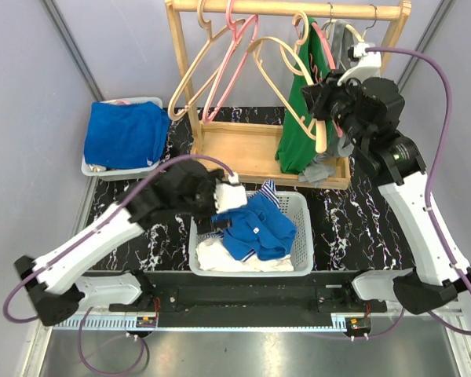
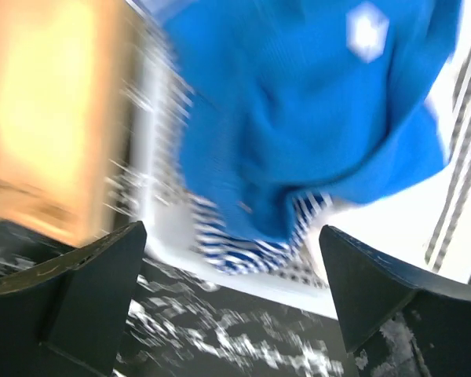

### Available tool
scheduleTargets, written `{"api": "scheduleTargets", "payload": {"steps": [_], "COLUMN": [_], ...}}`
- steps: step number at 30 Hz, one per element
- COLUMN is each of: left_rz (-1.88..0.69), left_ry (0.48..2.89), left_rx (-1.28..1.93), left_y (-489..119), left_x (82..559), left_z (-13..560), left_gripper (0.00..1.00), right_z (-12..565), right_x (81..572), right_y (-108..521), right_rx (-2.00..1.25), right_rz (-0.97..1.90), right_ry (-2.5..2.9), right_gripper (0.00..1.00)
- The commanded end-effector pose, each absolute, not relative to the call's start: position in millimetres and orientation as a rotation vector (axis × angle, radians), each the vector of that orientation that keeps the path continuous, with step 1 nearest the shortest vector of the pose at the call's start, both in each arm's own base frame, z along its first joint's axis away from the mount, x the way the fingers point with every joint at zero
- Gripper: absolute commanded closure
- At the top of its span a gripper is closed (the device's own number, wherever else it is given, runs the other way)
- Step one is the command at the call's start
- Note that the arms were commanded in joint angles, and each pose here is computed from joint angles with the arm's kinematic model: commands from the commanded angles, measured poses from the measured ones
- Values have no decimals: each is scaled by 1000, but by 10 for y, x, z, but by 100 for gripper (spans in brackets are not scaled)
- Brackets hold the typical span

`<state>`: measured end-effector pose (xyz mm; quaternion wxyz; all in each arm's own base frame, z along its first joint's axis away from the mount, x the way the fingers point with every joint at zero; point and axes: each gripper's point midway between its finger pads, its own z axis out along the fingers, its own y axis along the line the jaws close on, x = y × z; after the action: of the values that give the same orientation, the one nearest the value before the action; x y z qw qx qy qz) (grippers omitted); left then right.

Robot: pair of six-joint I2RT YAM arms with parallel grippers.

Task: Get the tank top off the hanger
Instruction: Place the hanger at the clothesline.

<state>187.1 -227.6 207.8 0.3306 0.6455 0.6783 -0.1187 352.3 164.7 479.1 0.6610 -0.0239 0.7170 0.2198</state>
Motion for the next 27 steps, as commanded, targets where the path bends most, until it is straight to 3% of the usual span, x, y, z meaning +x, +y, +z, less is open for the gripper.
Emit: {"api": "scheduleTargets", "payload": {"steps": [1, 9, 27], "left_rz": [-477, -512, -443], "left_ry": [1555, 1359, 1315], "left_rx": [1452, 1295, 1286], "left_y": [-2428, -2308, -2170], "left_x": [1750, 1615, 1616], "left_z": [3136, 3926, 3970], "left_gripper": [1, 1, 1], "right_z": [5335, 5402, 5415], "right_x": [3567, 3799, 4024], "right_y": [1697, 1849, 2147], "right_rx": [-42, -81, -94], "right_rz": [534, 477, 190], "right_ry": [1463, 1462, 1464], "right_gripper": [100, 100, 100]}}
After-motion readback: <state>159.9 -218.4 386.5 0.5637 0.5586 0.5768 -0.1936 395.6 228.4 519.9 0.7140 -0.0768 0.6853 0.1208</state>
